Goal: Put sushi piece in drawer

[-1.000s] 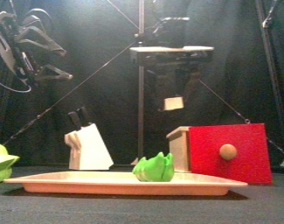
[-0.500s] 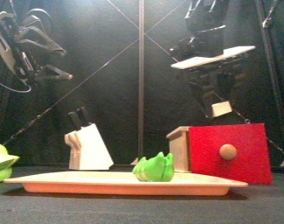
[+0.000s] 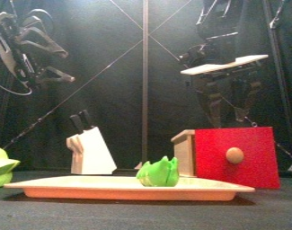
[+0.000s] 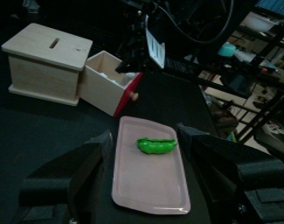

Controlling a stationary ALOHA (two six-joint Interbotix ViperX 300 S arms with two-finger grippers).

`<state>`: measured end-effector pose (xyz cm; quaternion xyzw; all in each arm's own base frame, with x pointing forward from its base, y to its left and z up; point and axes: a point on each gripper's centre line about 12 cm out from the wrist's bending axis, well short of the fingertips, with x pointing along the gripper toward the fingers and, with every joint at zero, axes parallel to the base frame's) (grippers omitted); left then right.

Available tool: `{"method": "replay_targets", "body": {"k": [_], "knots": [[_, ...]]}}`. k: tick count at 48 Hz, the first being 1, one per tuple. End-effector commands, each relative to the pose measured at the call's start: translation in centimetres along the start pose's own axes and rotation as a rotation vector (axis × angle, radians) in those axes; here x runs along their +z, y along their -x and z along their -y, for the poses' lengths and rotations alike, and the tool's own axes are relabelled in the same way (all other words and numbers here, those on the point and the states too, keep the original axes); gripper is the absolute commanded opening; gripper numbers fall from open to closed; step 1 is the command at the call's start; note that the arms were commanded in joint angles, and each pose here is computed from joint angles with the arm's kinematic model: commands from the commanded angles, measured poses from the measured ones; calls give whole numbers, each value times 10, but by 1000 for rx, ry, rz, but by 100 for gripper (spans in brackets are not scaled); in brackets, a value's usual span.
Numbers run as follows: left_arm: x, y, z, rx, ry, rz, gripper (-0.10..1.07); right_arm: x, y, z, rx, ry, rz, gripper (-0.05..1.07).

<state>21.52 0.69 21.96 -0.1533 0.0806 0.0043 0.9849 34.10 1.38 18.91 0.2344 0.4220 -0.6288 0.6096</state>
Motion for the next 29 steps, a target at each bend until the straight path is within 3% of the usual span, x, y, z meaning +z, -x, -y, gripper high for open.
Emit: {"method": "replay_targets", "body": {"k": [1, 15, 21, 29], "knots": [[5, -1, 1, -3, -1, 17, 94, 12, 13, 6, 45, -38, 7, 89], [5, -1, 1, -3, -1, 17, 94, 14, 14, 15, 57, -90, 47, 86], [5, -1, 1, -3, -2, 15, 94, 11, 13, 24, 54, -102, 48, 77], [6, -2, 1, -3, -1, 18, 94, 5, 11, 41, 49, -107, 26, 58]]}}
